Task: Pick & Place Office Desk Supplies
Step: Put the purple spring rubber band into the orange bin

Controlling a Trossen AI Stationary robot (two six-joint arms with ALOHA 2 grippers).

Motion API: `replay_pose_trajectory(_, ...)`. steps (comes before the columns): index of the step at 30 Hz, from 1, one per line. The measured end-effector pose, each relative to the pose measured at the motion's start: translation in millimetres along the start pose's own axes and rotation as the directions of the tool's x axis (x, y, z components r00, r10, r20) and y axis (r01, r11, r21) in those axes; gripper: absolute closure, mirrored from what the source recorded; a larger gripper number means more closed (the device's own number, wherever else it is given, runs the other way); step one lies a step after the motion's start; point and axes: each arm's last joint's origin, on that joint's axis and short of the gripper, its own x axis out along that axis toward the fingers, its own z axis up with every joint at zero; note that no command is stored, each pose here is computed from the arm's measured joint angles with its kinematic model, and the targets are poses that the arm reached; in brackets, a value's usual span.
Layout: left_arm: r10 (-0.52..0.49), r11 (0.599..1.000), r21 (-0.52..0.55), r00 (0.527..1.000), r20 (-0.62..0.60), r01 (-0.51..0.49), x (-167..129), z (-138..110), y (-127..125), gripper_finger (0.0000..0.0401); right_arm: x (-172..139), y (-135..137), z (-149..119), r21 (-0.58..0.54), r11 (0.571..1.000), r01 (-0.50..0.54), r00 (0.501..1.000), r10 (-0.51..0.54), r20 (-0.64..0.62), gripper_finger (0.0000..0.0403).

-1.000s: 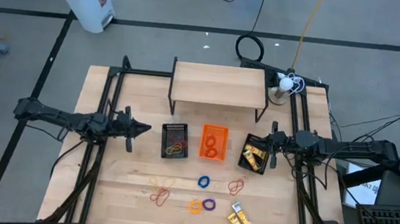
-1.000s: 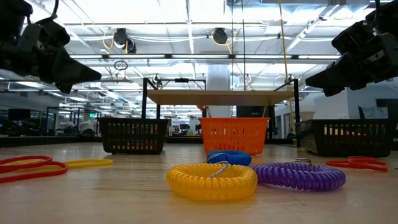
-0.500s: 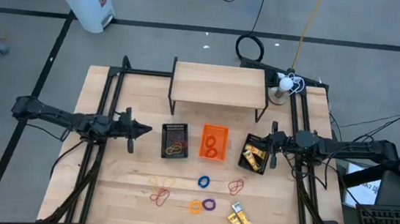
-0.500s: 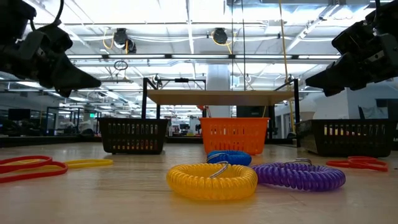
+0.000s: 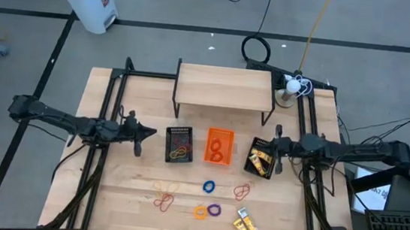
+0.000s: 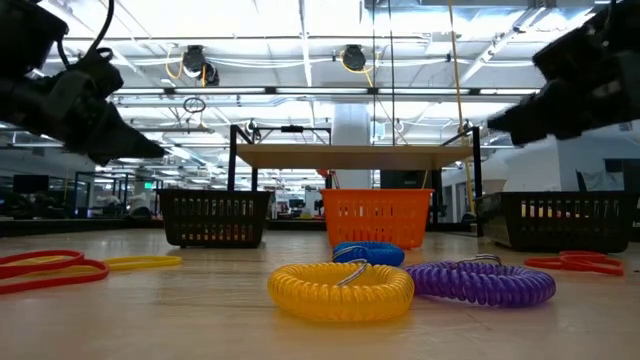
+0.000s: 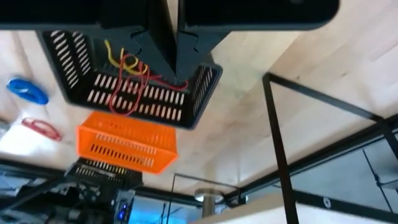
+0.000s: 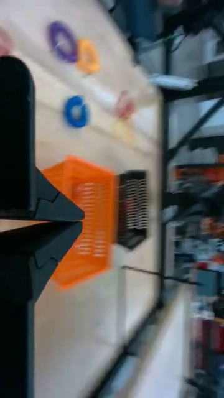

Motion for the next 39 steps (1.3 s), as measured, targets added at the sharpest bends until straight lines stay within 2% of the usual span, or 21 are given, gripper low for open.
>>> replay_pose_trajectory(2,-0.003,1.000,-0.007,1.000,0.013,0.003,0.0,1.3,-0.3,0.0385,4.4,2.6,-4.1,0.003,1.000,-0.020,0.997,0.020,-0.078,0.0399)
replay_pose_trajectory(7,-0.004,1.000,-0.012,1.000,0.018,0.004,-0.1,1.9,-0.4,0.0384,25.9,16.2,21.5,-0.038,0.999,-0.024,0.988,0.017,-0.155,0.0399)
replay_pose_trajectory(10,-0.003,1.000,-0.024,1.000,0.017,0.004,0.0,1.8,-0.4,0.0392,45.6,30.6,30.1,-0.074,0.996,-0.041,0.963,0.020,-0.269,0.0399)
replay_pose_trajectory(14,-0.004,0.999,-0.038,1.000,0.016,0.005,0.0,1.8,-0.4,0.0398,80.0,56.8,50.8,-0.059,0.993,-0.101,0.943,0.077,-0.325,0.0393)
replay_pose_trajectory(17,-0.003,0.999,-0.052,1.000,0.013,0.004,0.0,1.5,-0.3,0.0390,104.2,77.9,58.4,-0.048,0.989,-0.138,0.904,0.106,-0.415,0.0372)
replay_pose_trajectory(22,-0.002,0.997,-0.082,1.000,0.013,0.003,0.0,1.4,-0.3,0.0382,136.3,105.0,66.5,-0.020,0.988,-0.153,0.847,0.120,-0.517,0.0312)
replay_pose_trajectory(30,-0.003,0.996,-0.085,1.000,0.013,0.004,-0.1,1.6,-0.3,0.0398,157.4,123.6,68.1,0.036,0.989,-0.144,0.840,0.142,-0.523,0.0225)
replay_pose_trajectory(34,-0.003,0.996,-0.086,1.000,0.015,0.004,-0.1,1.9,-0.4,0.0384,155.9,128.2,67.7,0.034,0.987,-0.159,0.839,0.153,-0.522,0.0212)
replay_pose_trajectory(39,-0.010,0.995,-0.099,0.999,0.052,0.015,-0.2,5.9,-1.3,0.0378,154.1,134.4,66.3,0.030,0.984,-0.176,0.836,0.166,-0.523,0.0217)
